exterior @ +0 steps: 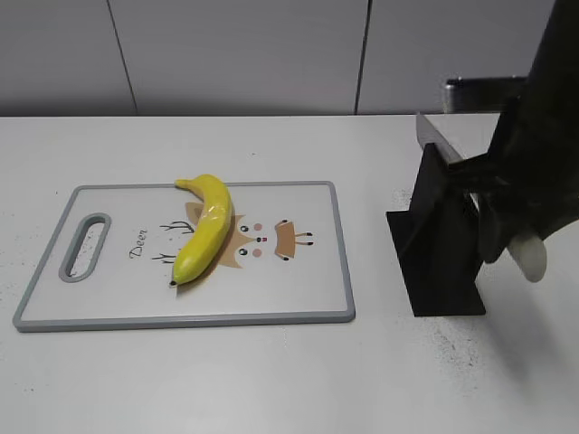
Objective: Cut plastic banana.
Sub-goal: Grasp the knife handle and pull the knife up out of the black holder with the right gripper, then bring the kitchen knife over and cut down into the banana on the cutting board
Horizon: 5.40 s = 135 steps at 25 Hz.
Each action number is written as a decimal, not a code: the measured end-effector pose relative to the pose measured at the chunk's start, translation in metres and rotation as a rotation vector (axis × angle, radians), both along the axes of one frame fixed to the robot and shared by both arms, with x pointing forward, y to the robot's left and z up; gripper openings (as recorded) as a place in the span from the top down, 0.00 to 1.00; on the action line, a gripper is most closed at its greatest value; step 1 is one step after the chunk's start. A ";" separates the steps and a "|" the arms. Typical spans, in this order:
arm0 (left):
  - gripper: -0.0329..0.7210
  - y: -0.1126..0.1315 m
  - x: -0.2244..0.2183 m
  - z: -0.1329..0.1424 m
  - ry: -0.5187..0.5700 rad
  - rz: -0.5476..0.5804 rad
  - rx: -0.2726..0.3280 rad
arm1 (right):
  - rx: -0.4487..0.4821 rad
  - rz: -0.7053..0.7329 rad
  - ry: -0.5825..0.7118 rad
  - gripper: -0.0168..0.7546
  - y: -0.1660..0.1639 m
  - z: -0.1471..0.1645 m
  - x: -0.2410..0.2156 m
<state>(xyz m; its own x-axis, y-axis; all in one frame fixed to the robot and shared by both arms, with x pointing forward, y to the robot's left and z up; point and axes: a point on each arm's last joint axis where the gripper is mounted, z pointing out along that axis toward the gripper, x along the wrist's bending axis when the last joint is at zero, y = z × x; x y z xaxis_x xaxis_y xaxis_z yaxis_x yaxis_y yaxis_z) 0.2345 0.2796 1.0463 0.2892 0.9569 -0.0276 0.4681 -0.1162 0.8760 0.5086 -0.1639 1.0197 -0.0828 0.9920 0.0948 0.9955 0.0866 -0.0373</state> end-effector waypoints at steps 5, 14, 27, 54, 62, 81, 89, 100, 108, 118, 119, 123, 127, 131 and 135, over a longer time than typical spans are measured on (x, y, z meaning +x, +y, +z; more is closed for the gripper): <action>0.19 0.000 0.000 0.000 0.000 0.000 0.000 | 0.026 0.004 -0.121 0.76 -0.005 0.035 -0.004; 0.20 0.000 0.000 0.000 0.000 0.000 -0.001 | 0.087 0.025 -0.321 0.77 -0.005 0.093 -0.002; 0.20 0.000 0.032 0.028 0.050 -0.068 0.120 | 0.003 0.743 -0.519 0.77 0.002 0.124 0.013; 0.20 -0.063 0.306 0.078 0.069 -0.987 0.476 | 0.127 1.454 -0.463 0.77 0.059 0.043 0.095; 0.22 -0.090 0.342 0.028 0.149 -1.071 0.586 | 0.204 1.458 -0.496 0.77 0.071 0.036 0.105; 0.97 -0.091 0.365 -0.008 0.189 -1.048 0.606 | 0.255 1.438 -0.577 0.77 0.083 0.014 0.121; 0.97 -0.092 0.373 -0.026 0.227 -1.053 0.598 | 0.253 1.441 -0.580 0.77 0.085 0.007 0.125; 0.97 -0.095 0.401 -0.102 0.334 -1.029 0.569 | 0.265 1.407 -0.376 0.77 0.089 -0.098 0.148; 0.95 -0.098 0.405 -0.097 0.305 -1.006 0.563 | 0.256 1.394 -0.337 0.77 0.088 -0.101 0.153; 0.96 -0.099 0.391 -0.061 0.261 -1.011 0.564 | 0.226 1.412 -0.408 0.77 0.086 -0.031 0.143; 0.96 -0.099 0.388 -0.052 0.247 -1.010 0.566 | 0.223 1.415 -0.419 0.77 0.086 -0.024 0.141; 0.96 -0.098 0.377 -0.025 0.206 -1.016 0.572 | 0.216 1.424 -0.457 0.77 0.085 -0.002 0.135; 0.97 -0.096 0.369 -0.008 0.177 -1.015 0.579 | 0.214 1.427 -0.483 0.77 0.084 0.011 0.132; 0.86 -0.096 0.365 -0.004 0.190 -1.029 0.558 | 0.220 1.432 -0.478 0.77 0.084 0.013 0.130; 0.36 -0.096 0.362 -0.004 0.221 -1.035 0.503 | 0.221 1.430 -0.477 0.77 0.085 0.013 0.130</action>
